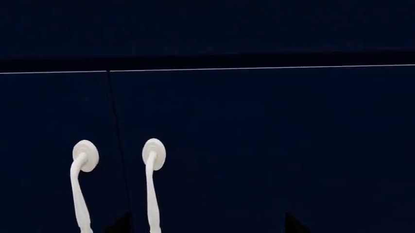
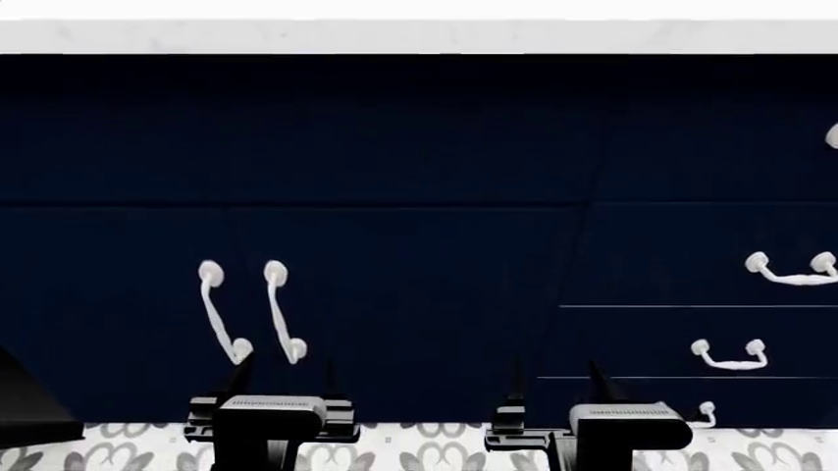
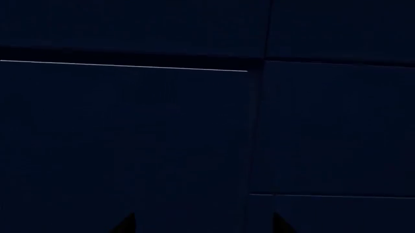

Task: Close the dishwasher door

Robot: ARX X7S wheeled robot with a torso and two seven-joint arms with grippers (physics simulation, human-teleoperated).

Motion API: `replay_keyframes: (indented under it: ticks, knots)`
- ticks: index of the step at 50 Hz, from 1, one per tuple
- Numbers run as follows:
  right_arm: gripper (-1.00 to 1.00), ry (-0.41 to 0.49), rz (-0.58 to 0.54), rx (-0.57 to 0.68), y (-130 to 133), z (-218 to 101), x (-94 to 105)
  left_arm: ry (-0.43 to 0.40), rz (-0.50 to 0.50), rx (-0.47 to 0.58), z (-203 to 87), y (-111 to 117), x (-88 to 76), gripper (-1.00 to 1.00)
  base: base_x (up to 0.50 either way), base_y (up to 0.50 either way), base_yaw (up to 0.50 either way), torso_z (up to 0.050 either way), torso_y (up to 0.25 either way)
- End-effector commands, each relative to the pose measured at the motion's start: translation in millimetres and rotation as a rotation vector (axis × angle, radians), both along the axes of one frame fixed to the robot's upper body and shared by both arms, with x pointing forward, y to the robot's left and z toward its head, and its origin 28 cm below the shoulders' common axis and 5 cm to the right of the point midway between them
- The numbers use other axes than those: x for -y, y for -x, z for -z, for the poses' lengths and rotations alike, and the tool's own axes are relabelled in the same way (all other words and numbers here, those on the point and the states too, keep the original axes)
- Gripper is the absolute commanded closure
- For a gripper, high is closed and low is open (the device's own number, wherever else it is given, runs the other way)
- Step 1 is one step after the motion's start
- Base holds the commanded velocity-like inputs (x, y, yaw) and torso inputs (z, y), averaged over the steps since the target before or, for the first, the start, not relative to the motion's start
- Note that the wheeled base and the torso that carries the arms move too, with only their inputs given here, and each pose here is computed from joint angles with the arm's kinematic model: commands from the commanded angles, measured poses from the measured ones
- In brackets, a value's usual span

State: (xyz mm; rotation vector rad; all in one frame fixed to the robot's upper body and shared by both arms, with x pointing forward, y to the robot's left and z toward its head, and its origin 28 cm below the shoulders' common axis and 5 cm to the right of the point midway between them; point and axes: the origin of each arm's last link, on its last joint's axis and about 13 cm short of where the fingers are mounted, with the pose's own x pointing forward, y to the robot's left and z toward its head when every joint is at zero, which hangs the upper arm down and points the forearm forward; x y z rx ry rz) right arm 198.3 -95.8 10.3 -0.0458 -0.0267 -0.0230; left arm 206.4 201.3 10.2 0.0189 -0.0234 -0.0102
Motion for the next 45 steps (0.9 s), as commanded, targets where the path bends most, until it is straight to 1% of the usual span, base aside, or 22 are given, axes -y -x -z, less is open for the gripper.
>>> replay_keyframes:
  ticks: [1, 45]
  knots:
    - [-1.00, 0.006, 0.001, -0.001, -0.2, 0.0, -0.1, -0.002, -0.001, 0.001, -0.1, -0.4, -0.2, -1.00, 0.00, 0.00, 0.00, -0.050, 0.000]
    - [-1.00, 0.020, 0.009, -0.004, 0.2, 1.5, -1.6, 0.019, -0.001, 0.000, 1.4, 1.2, -1.2, -1.00, 0.00, 0.00, 0.00, -0.050, 0.000]
